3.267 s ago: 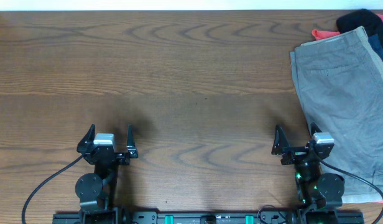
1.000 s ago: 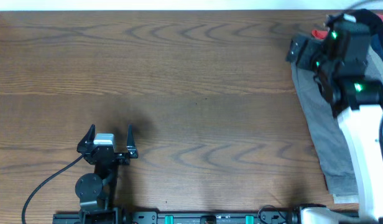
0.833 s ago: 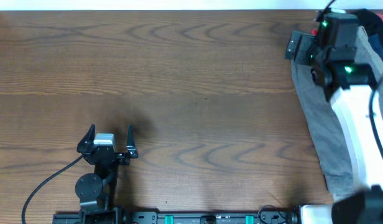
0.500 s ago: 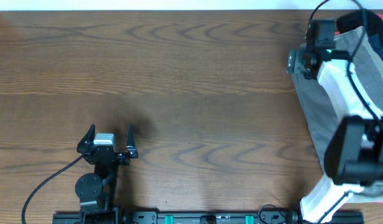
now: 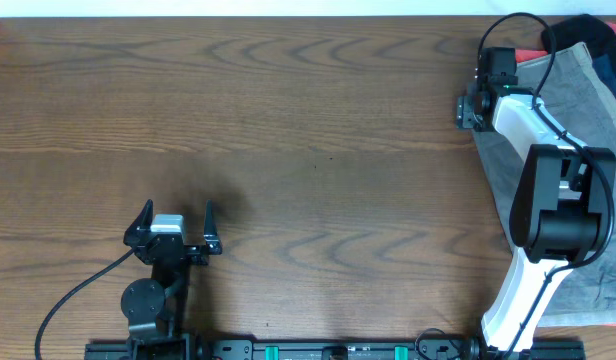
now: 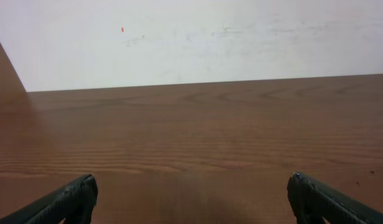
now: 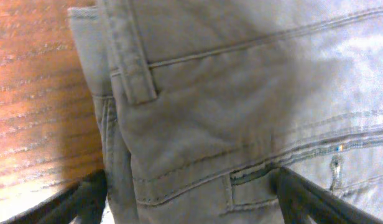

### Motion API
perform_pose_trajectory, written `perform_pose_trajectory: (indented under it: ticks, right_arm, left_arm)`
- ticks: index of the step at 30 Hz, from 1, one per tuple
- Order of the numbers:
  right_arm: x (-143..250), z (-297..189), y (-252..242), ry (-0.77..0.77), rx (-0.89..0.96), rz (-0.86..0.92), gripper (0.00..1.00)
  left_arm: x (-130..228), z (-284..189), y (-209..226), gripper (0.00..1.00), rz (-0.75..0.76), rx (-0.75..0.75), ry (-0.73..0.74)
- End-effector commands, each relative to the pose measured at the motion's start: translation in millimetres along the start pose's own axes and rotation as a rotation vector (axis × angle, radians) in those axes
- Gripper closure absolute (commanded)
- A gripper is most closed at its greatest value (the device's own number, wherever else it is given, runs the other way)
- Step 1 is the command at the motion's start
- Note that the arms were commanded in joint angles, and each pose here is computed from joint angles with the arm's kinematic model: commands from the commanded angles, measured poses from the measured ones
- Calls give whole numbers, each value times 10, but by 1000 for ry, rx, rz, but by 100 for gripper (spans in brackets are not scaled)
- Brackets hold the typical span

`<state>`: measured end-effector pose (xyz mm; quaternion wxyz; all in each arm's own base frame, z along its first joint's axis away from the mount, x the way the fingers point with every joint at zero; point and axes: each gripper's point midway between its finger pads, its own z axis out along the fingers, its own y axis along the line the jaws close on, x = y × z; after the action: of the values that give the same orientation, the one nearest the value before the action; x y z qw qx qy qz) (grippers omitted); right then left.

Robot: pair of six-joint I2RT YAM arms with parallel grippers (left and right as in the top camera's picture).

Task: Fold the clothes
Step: 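Reach the right gripper to the grey shorts on the pile and grasp, then pull the grey shorts left onto the open table with the right gripper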

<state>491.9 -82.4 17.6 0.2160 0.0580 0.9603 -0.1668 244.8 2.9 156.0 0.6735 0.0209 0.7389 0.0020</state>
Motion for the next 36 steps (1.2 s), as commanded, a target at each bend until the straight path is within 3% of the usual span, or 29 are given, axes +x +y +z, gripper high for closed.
perform_pose_trajectory:
  ticks: [1,4,6,8,10,19,28,36]
  right_arm:
    - [-16,57,-23,0,13,5,43]
    - [-17,57,-22,0,12,6,53]
    - [-18,56,-17,-1,12,5,67]
    - [-16,55,-15,0,12,5,87]
    - [-9,53,-19,3,13,9,99]
    - [-147,-176,-134,-40,27,105,99]
    - [-566,-1096,-451,-218,15,219,99]
    - [-621,-1676,-380,-279,-125,214,99]
  left_arm:
    - [147,8,-14,2,7,10,42]
    - [147,8,-14,2,7,10,42]
    - [147,8,-14,2,7,10,42]
    - [146,8,-14,2,8,10,42]
    - [146,8,-14,2,8,10,42]
    - [147,8,-14,2,7,10,42]
    - [147,8,-14,2,7,10,42]
    - [147,8,-15,2,7,10,42]
